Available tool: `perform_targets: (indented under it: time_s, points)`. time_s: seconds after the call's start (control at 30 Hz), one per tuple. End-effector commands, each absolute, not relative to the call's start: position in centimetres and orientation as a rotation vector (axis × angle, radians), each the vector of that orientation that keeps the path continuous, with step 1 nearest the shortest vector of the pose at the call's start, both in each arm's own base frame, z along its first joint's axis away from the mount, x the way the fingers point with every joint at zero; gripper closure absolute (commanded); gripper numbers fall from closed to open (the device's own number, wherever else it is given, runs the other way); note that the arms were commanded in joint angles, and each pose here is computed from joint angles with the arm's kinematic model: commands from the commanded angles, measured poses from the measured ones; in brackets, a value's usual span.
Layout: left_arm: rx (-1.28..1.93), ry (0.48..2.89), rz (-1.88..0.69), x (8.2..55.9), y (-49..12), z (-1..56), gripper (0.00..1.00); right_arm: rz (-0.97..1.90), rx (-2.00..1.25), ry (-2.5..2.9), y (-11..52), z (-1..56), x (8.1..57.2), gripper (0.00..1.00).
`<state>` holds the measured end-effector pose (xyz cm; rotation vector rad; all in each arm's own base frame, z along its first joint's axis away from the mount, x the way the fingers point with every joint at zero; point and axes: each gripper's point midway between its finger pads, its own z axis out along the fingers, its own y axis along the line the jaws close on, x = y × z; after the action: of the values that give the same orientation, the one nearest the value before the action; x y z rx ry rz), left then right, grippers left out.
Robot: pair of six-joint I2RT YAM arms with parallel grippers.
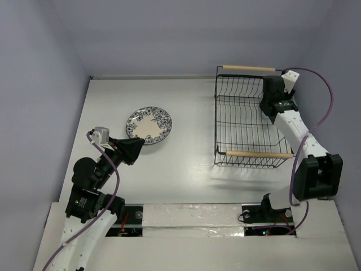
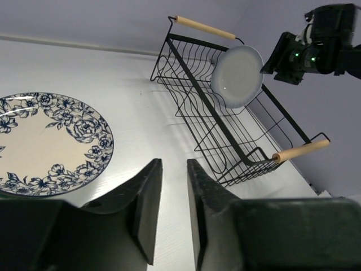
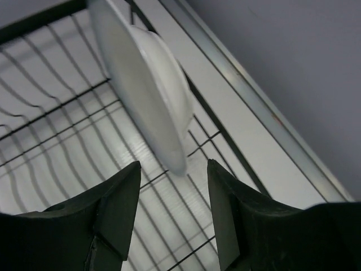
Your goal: Unload the plates from the dish rack
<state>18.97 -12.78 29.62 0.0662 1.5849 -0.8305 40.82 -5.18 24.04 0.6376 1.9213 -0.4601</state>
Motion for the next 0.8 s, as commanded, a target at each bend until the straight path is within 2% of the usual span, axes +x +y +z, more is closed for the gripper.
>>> perform_targets:
  time_s: [0.0, 0.27, 0.4, 0.63, 0.77]
  points:
    - [0.086, 1.521, -0.851, 18.4, -13.0, 31.3, 0.77, -0.520, 0.632, 1.947, -7.0, 24.1, 41.6, 0.44]
    - [0.089, 1.514, -0.854, 18.1, -13.0, 31.5, 0.72, -0.573, 0.629, 2.000, -8.5, 21.7, 44.1, 0.43]
    - [0.094, 1.513, -0.862, 18.0, -13.2, 31.6, 0.72, -0.581, 0.617, 1.995, -8.5, 21.2, 45.4, 0.47]
    - [0.096, 1.515, -0.862, 18.0, -13.2, 31.5, 0.72, -0.668, 0.632, 1.999, -9.4, 20.2, 45.2, 0.62]
    - [0.097, 1.515, -0.863, 18.0, -13.2, 31.5, 0.72, -0.668, 0.637, 1.967, -9.6, 21.7, 44.5, 0.80]
